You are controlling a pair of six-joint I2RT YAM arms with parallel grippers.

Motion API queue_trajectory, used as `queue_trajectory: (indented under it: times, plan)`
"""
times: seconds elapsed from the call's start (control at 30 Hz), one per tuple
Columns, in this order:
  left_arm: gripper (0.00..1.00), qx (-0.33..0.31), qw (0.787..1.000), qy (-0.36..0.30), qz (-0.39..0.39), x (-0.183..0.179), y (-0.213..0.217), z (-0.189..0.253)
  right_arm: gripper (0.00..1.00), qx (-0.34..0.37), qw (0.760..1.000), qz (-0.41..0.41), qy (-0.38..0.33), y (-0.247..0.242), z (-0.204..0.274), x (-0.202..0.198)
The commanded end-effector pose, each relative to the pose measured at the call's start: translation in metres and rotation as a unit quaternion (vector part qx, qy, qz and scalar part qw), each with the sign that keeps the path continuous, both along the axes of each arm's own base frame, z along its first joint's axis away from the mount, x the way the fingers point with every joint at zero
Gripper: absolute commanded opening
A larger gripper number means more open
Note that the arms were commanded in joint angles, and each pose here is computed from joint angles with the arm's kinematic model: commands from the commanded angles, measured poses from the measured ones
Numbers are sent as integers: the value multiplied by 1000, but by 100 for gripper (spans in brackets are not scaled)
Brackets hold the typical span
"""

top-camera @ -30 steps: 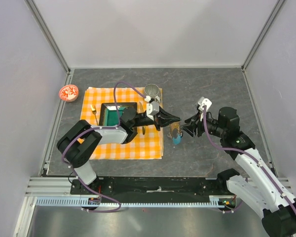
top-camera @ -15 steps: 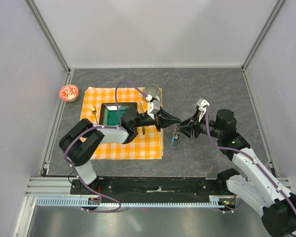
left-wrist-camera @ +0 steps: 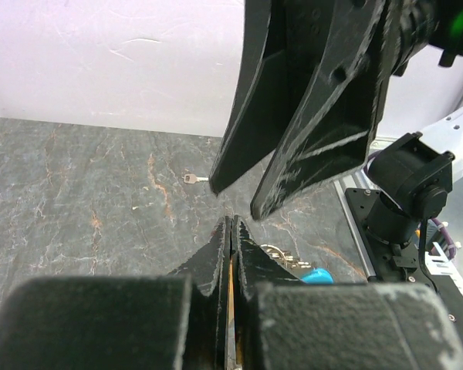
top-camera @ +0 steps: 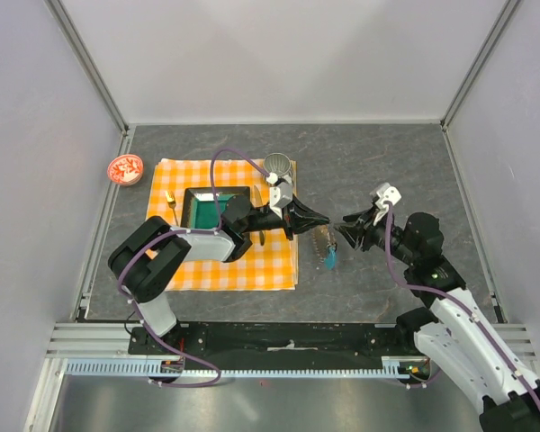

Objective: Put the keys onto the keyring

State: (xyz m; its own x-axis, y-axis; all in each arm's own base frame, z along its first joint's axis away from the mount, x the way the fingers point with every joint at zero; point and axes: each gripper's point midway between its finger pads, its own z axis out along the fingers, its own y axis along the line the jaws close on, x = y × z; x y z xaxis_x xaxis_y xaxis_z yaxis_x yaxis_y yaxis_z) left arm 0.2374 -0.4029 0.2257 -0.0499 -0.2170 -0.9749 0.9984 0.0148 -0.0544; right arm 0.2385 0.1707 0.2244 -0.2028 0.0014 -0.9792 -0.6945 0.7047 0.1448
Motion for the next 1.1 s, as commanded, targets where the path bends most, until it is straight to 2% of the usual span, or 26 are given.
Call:
queue_trajectory:
  times: [0.0, 0.53, 0.83, 1.07]
  plan:
    - [2, -156, 975, -156, -2, -20, 19, 99, 45, 17, 999, 38, -8, 13, -3, -3]
    - [2, -163, 974, -156, -6, -23, 20, 106, 47, 44, 997, 63, -20, 25, -14, 3]
    - [2, -164, 975, -150, -9, -25, 21, 107, 42, 49, 998, 39, -28, 21, -22, 11]
    - [2, -172, 974, -146, 9, -21, 20, 109, 45, 88, 993, 52, -50, 27, -8, 7]
